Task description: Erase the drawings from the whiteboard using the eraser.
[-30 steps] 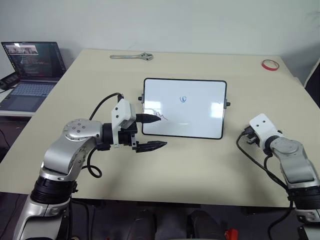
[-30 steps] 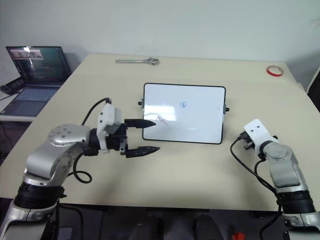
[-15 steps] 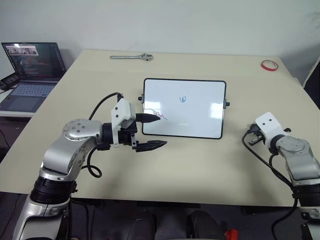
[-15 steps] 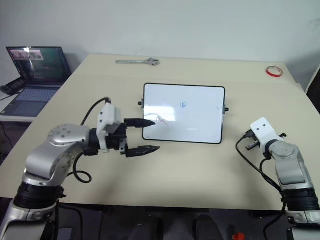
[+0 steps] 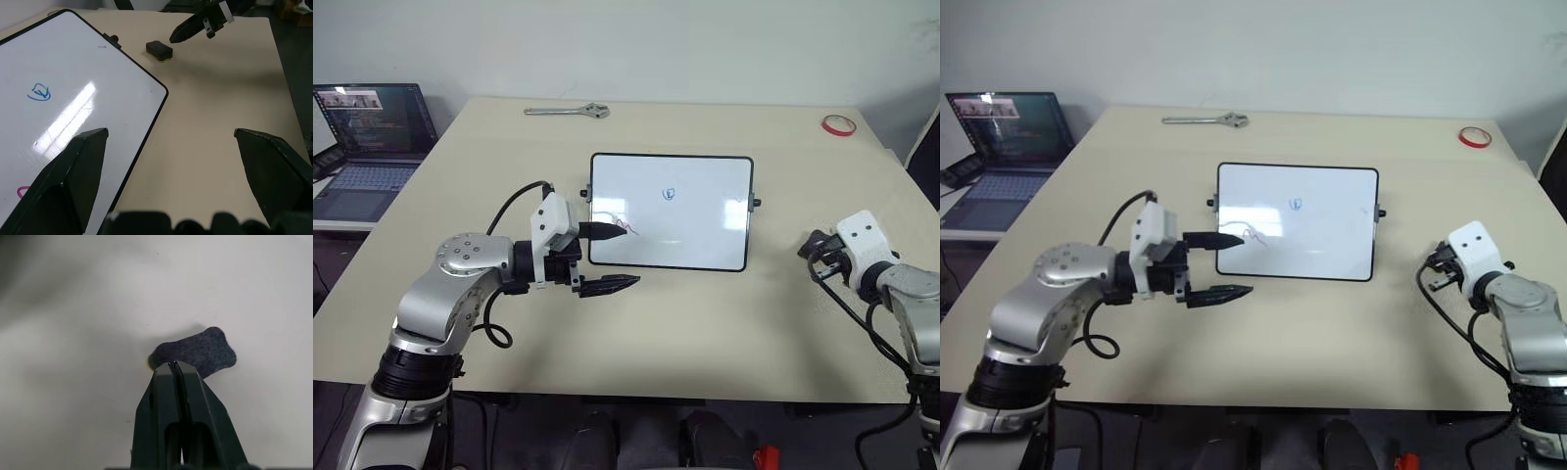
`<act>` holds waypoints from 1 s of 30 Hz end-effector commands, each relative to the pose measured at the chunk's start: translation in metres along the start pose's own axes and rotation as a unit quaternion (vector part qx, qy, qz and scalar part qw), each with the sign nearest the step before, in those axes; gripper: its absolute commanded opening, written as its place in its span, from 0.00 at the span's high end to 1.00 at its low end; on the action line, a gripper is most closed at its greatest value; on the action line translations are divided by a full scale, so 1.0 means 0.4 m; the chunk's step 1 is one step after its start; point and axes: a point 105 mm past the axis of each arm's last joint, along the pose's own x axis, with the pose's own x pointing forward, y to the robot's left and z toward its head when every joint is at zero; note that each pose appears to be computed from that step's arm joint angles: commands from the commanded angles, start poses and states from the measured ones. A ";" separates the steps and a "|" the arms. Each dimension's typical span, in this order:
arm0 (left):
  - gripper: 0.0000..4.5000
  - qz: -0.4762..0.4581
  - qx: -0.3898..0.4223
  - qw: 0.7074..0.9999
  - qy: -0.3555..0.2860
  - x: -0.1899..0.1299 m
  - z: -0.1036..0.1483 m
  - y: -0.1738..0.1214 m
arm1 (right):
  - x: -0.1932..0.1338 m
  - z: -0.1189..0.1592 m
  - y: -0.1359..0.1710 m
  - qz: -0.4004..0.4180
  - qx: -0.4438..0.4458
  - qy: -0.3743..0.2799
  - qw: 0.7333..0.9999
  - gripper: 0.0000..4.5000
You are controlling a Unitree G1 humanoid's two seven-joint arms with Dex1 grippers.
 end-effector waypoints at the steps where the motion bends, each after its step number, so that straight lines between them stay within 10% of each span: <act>1: 0.00 0.003 0.026 1.000 -0.014 -0.002 0.030 0.002 | -0.040 0.048 -0.020 -0.015 -0.003 -0.032 0.999 0.99; 6: 0.00 0.002 0.024 1.000 -0.017 0.005 0.028 0.001 | -0.029 0.054 -0.050 -0.076 0.045 -0.055 0.995 0.91; 13: 0.00 0.004 0.024 1.000 -0.017 0.003 0.028 0.001 | 0.002 0.025 -0.100 -0.183 0.218 -0.069 0.956 0.39; 22: 0.00 0.006 0.024 1.000 -0.015 -0.001 0.028 0.001 | 0.033 -0.011 -0.049 -0.233 0.408 -0.087 0.878 0.39; 30: 0.00 0.001 0.026 1.000 -0.016 0.002 0.031 0.001 | 0.060 -0.010 -0.005 -0.231 0.445 -0.098 0.860 0.39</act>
